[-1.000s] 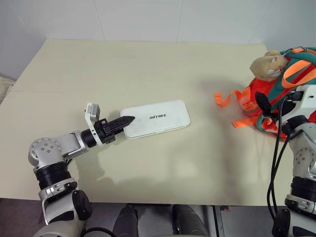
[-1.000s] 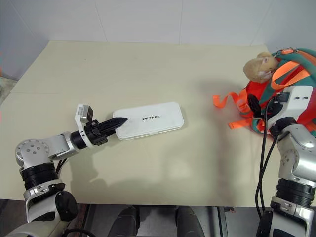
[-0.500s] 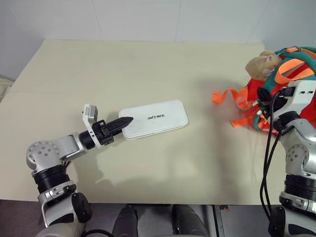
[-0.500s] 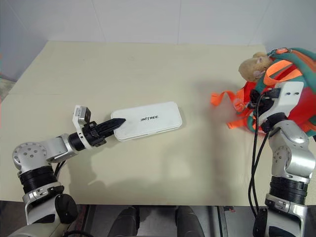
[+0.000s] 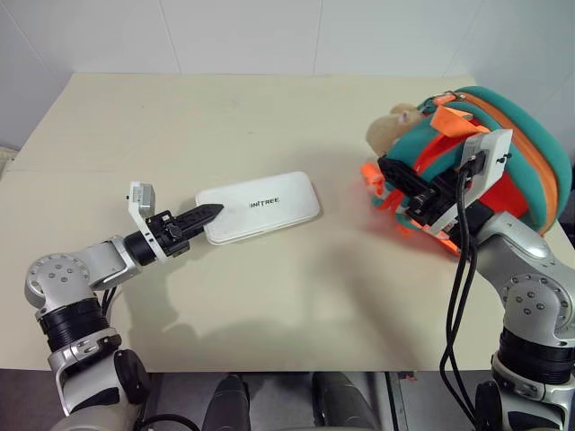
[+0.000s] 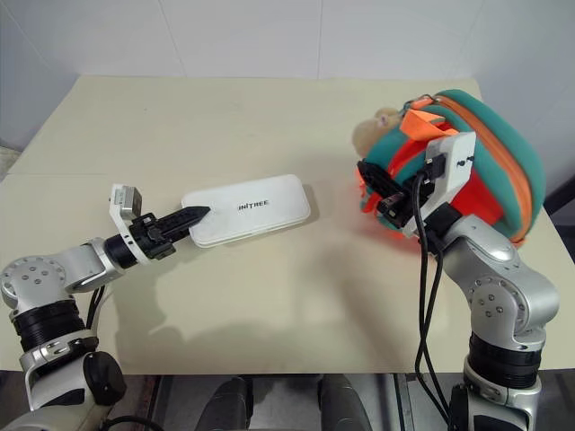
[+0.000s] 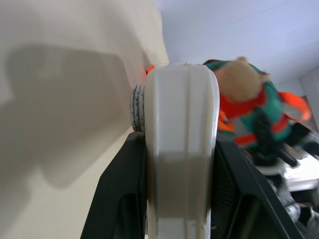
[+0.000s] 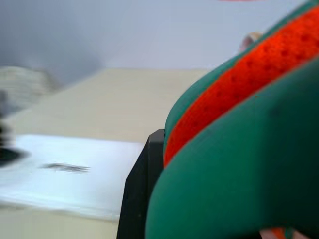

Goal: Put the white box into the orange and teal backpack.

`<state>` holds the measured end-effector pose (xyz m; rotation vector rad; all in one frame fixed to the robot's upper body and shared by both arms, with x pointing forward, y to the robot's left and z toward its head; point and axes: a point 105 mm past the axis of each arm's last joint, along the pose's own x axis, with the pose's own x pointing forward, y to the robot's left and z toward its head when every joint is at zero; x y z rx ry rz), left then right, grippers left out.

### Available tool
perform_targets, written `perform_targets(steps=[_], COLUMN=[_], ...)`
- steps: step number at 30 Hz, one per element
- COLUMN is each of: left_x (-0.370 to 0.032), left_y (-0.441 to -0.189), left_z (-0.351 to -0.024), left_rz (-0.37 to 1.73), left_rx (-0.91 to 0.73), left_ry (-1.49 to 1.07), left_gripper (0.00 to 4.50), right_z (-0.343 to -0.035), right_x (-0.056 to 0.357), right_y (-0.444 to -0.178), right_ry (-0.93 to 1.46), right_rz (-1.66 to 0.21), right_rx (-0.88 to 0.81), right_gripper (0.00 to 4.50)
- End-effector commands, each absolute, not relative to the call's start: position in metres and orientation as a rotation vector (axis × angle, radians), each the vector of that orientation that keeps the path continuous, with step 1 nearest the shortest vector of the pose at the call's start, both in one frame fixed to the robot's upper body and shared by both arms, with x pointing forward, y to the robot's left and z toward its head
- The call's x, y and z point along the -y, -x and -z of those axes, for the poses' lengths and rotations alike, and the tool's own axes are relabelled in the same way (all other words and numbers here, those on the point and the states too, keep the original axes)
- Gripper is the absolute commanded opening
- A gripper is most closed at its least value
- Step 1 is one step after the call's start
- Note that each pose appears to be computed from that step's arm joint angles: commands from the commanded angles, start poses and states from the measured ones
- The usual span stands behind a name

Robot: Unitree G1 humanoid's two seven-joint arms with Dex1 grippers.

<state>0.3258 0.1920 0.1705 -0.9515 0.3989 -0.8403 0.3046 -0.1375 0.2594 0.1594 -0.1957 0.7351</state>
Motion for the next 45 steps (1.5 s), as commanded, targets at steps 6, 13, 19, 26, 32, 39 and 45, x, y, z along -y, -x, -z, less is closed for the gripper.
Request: perform_targets(steps=[6, 13, 19, 26, 32, 39, 45], left_x=[-0.244, -0.267, -0.264, -0.256, -0.251, -0.257, -0.25], left_y=[-0.328, -0.328, -0.325, -0.311, -0.288, -0.259, -0.236], left_z=[-0.213, -0.223, -0.231, -0.247, -0.27, -0.296, -0.32], left_rz=[0.781, 0.754, 0.822, 0.929, 1.031, 1.067, 1.098], left_rx=[-0.217, -0.18, -0.181, -0.148, 0.05, 0.273, 0.358], left_ry=[0.874, 0.817, 0.758, 0.651, 0.434, 0.223, 0.065], left_gripper=[1.25, 1.25, 1.25, 1.25, 1.25, 1.25, 1.25], right_z=[-0.293, -0.295, -0.287, -0.246, -0.226, -0.224, -0.216], right_x=[0.103, 0.094, 0.089, 0.1, 0.11, 0.111, 0.125], right_y=[-0.245, -0.208, -0.181, -0.152, -0.174, -0.194, -0.214], right_ry=[-0.112, -0.101, -0.056, 0.208, 0.306, 0.271, 0.254], right_rz=[-1.117, -1.37, -1.569, -1.751, -1.702, -1.67, -1.638], right_rx=[0.246, 0.163, 0.068, -0.142, -0.136, -0.113, -0.164], right_gripper=[0.0, 0.0, 0.0, 0.0, 0.0, 0.0, 0.0])
